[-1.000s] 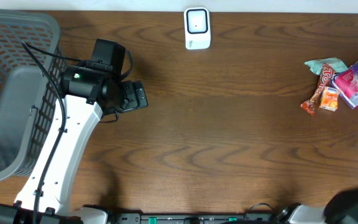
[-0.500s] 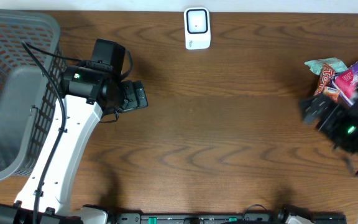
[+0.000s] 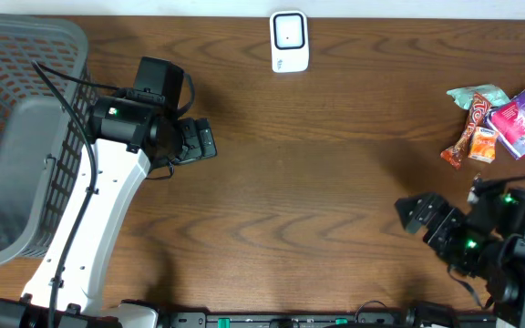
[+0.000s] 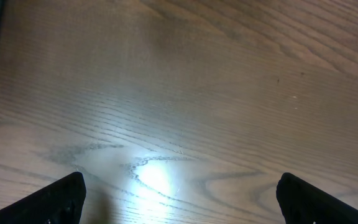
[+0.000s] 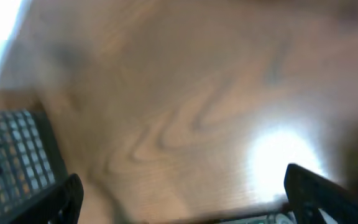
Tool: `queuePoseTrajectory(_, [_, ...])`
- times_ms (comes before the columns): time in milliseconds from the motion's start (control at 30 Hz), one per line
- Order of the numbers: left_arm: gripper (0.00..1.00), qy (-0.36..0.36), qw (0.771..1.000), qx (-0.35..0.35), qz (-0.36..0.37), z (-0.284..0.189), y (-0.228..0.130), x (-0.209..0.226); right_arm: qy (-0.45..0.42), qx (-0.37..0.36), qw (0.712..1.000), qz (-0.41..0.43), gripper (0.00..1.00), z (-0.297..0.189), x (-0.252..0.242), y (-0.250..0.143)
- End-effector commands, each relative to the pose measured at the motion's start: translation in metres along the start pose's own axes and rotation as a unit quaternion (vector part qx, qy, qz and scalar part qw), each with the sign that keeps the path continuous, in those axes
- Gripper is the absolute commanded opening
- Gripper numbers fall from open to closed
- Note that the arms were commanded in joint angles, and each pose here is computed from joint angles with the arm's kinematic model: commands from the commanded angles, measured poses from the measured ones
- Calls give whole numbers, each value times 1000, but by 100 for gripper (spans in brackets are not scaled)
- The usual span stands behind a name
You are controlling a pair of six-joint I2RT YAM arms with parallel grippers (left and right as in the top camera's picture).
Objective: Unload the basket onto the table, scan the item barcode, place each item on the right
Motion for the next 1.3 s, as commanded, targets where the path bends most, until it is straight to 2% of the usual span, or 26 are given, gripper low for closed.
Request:
queuePoseTrajectory(0, [98,8,1000,-4,7,0,2,1,-11,48,998,38,99,4,-6,-15])
queuePoseTrajectory(267, [98,8,1000,-4,7,0,2,1,-31,123,989,76,99,0,-13,-40])
queuePoseTrajectory(700, [98,8,1000,-4,7,0,2,1,-51,107,990,70,99,0,-16,-36])
queuePoseTrajectory(867, [98,8,1000,-4,7,0,2,1,-28,50,998,24,99,3,-13,-25])
queuePoseTrajectory(1000, [98,8,1000,-4,7,0,2,1,42,-16,996,-78,99,11,-4,-17])
queuePoseTrajectory(1133, [98,8,1000,-4,7,0,2,1,120,-112,966,-199,99,19,7,-9])
queuePoseTrajectory(1267, [98,8,1000,-4,7,0,2,1,191,-231,906,-299,99,28,16,-3])
Point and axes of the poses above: each gripper's point midway between its finger pads, its own z axis out along the fingers, its own x axis along the line the jaws close on, y = z × x, the point moved 9 cm from there along -z, back along the fingers, and after that the axes turned 7 degrees about -z, right-handed, at the moved point
